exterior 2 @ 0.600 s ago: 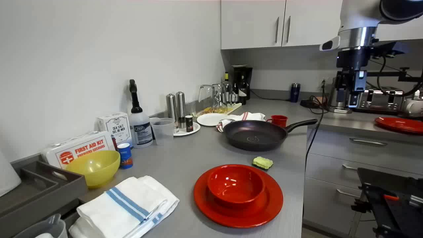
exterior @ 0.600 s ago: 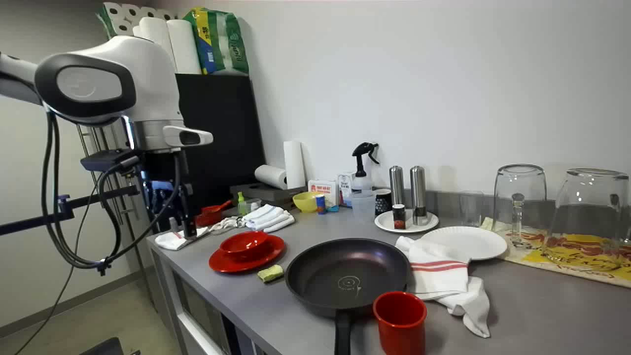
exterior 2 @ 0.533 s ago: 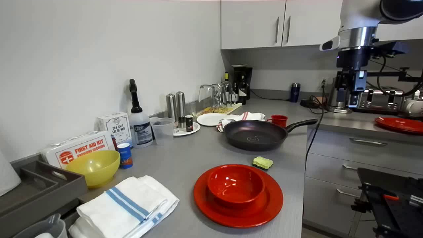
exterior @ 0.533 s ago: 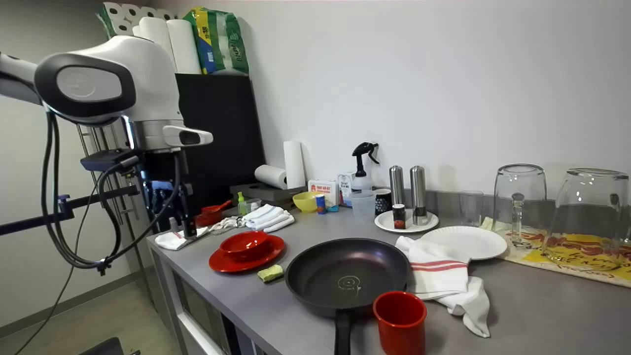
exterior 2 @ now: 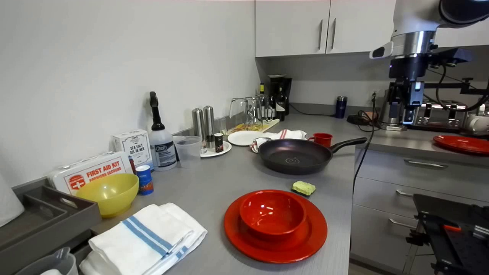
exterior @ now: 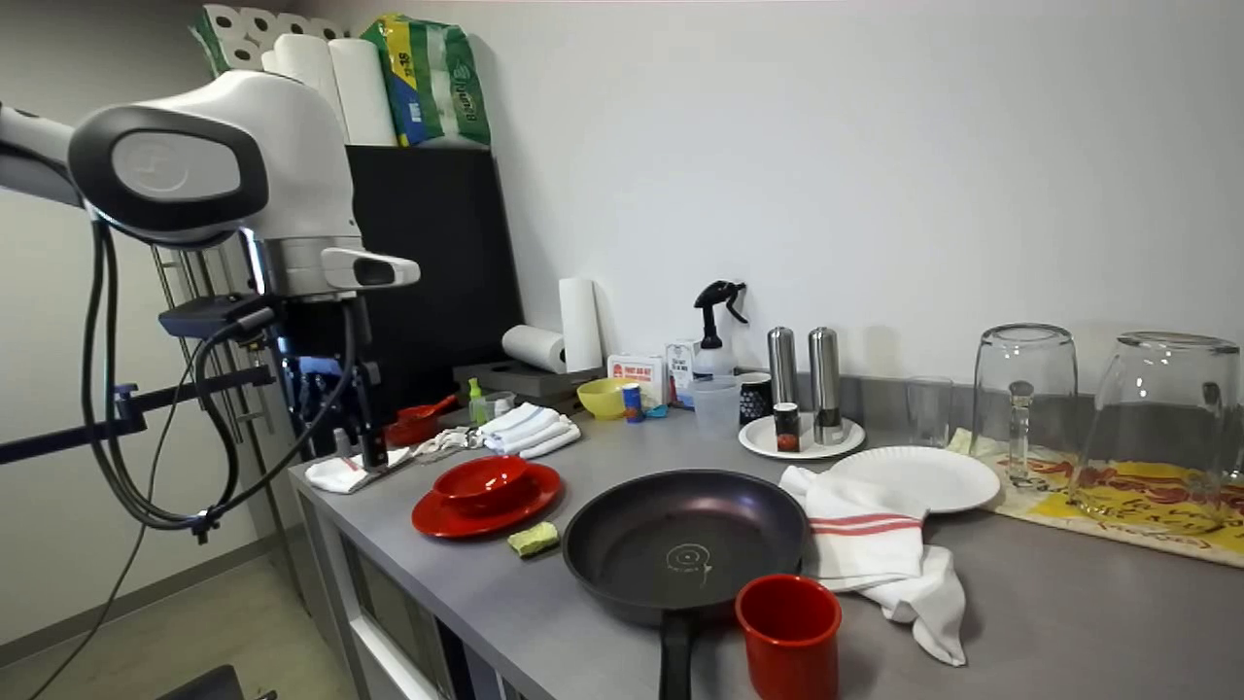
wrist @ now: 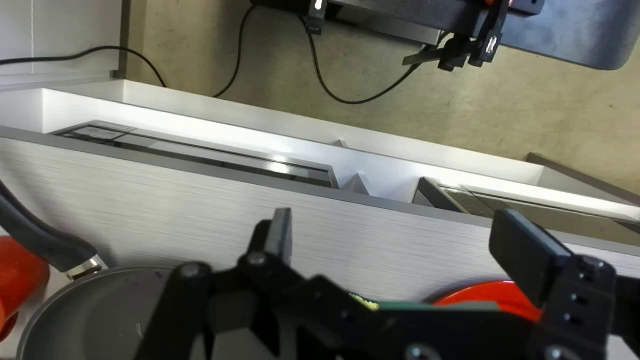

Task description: Wipe inside the red bowl with the sponge

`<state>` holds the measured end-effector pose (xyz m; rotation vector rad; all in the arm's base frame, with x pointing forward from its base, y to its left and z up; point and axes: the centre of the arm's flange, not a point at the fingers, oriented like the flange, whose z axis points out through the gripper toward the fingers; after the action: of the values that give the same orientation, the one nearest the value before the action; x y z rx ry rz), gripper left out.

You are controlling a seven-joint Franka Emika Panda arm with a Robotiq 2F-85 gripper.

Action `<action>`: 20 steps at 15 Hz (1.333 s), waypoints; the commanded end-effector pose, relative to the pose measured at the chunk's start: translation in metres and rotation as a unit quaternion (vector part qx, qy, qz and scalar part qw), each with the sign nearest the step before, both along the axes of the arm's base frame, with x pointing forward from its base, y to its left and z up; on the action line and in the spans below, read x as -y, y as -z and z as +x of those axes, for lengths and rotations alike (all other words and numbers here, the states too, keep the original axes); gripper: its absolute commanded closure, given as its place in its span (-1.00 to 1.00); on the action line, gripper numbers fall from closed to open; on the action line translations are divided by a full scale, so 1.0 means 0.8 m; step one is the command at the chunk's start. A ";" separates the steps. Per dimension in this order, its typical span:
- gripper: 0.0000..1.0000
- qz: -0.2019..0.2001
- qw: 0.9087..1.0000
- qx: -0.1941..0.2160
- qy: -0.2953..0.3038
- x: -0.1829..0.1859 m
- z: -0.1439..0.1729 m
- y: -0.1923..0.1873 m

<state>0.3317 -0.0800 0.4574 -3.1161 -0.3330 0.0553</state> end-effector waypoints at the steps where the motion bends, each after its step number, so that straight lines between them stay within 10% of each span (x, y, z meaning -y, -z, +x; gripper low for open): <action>1: -1.00 0.000 1.000 0.000 0.000 0.000 0.000 0.000; 20: -1.00 0.002 1.000 -0.006 -0.018 -0.005 0.041 0.069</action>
<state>0.3455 -0.0863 0.4244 -3.1115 -0.3242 0.0595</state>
